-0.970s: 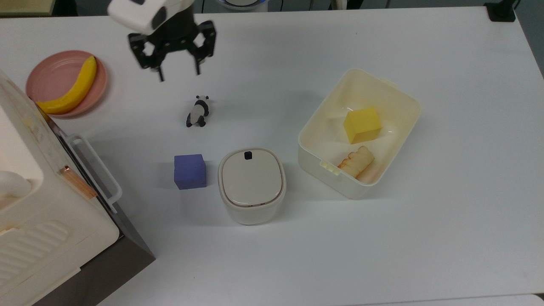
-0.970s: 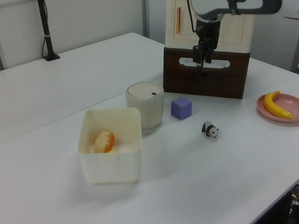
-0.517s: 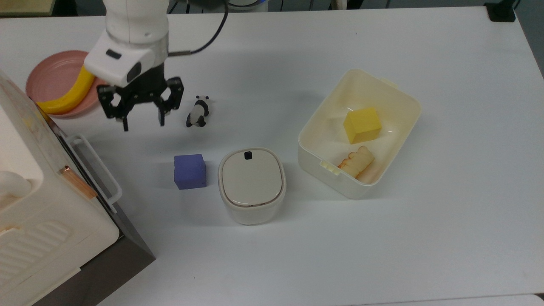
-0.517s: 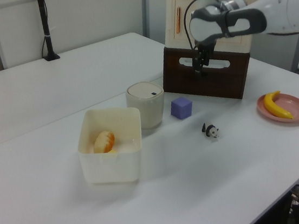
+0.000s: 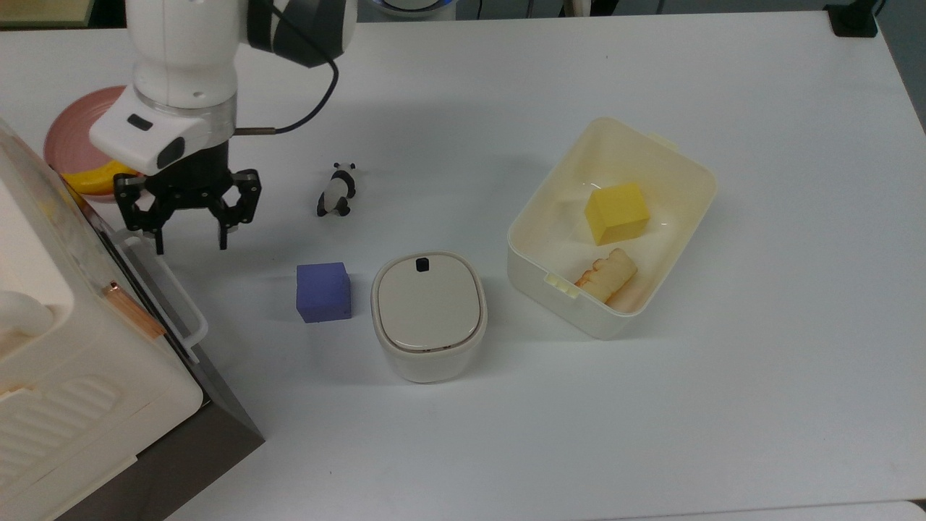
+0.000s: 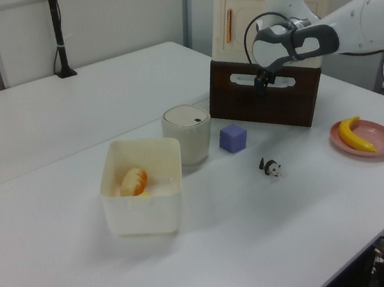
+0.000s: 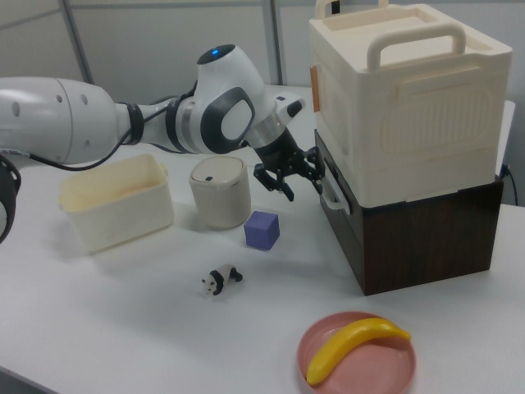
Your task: Slide open the drawer
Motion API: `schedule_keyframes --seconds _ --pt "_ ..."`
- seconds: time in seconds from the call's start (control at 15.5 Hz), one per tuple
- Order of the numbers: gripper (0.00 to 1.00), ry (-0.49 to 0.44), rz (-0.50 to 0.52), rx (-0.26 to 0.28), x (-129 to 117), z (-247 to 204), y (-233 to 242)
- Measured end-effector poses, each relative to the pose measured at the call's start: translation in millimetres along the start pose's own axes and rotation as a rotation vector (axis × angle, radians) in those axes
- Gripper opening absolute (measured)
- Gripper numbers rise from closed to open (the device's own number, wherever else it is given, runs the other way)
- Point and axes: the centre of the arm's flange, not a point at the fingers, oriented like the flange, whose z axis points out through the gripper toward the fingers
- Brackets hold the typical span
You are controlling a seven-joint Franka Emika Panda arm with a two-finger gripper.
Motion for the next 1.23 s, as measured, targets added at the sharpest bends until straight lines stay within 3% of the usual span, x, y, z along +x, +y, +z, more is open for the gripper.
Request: schedule_keyframes --seconds 0.65,1.23 --pt "0.65 0.028 0.020 -0.037 -3 20 18" --pt "0.65 -0.020 -0.029 -0.021 0 28 2"
